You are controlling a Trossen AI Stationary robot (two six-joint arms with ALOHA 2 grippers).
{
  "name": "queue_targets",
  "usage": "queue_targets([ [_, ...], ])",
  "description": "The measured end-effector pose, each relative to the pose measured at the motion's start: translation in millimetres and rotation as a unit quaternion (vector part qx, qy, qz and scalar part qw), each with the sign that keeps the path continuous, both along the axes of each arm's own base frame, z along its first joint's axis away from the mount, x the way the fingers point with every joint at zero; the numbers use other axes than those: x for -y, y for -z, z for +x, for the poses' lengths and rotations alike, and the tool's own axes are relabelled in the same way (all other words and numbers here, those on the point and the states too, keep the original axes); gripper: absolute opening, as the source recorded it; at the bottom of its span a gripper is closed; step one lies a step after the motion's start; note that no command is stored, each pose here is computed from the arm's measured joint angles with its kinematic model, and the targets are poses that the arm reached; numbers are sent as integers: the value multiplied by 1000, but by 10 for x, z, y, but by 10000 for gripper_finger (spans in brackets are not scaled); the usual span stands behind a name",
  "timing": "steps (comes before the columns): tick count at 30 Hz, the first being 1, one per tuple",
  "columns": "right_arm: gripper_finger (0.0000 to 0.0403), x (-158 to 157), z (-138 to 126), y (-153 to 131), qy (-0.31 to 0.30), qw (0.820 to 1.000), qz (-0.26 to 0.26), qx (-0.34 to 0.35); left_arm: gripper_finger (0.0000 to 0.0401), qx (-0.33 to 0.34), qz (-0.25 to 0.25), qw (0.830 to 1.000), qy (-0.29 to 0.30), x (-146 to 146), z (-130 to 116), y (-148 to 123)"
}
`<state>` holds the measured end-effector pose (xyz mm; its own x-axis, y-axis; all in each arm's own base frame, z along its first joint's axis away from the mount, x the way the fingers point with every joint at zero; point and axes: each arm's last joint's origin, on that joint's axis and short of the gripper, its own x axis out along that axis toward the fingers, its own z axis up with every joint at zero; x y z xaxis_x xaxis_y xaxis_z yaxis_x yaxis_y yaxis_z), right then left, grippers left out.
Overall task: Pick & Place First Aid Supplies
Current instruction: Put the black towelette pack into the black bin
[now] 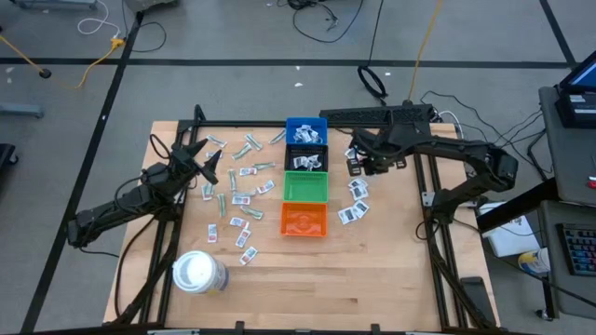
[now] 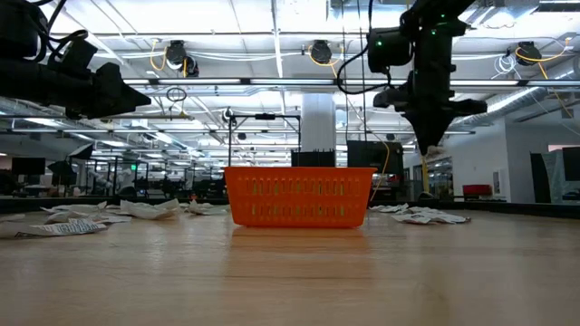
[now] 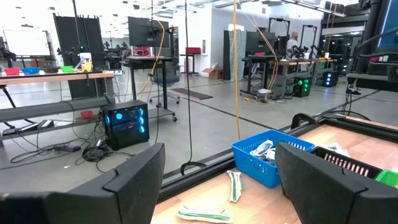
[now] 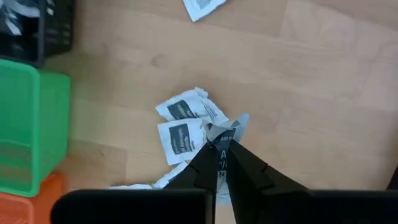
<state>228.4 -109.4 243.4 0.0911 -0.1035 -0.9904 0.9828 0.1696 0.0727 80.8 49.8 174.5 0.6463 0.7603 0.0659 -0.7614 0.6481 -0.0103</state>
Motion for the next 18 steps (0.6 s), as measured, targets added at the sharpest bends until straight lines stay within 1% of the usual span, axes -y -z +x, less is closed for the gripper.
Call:
queue_targets([
  [3, 17, 69, 39, -20, 19, 1000, 0, 4, 306, 0, 0, 1000, 0, 0, 0, 1],
  [7, 18, 164, 221, 24, 15, 1000, 6, -8, 306, 0, 0, 1000, 0, 0, 0, 0],
  [12, 19, 316, 552, 41, -6, 1000, 6, -5, 306, 0, 0, 1000, 0, 0, 0, 1],
  [18, 19, 522, 1006, 40, -41, 999, 14, 20, 306, 0, 0, 1000, 0, 0, 0, 0],
])
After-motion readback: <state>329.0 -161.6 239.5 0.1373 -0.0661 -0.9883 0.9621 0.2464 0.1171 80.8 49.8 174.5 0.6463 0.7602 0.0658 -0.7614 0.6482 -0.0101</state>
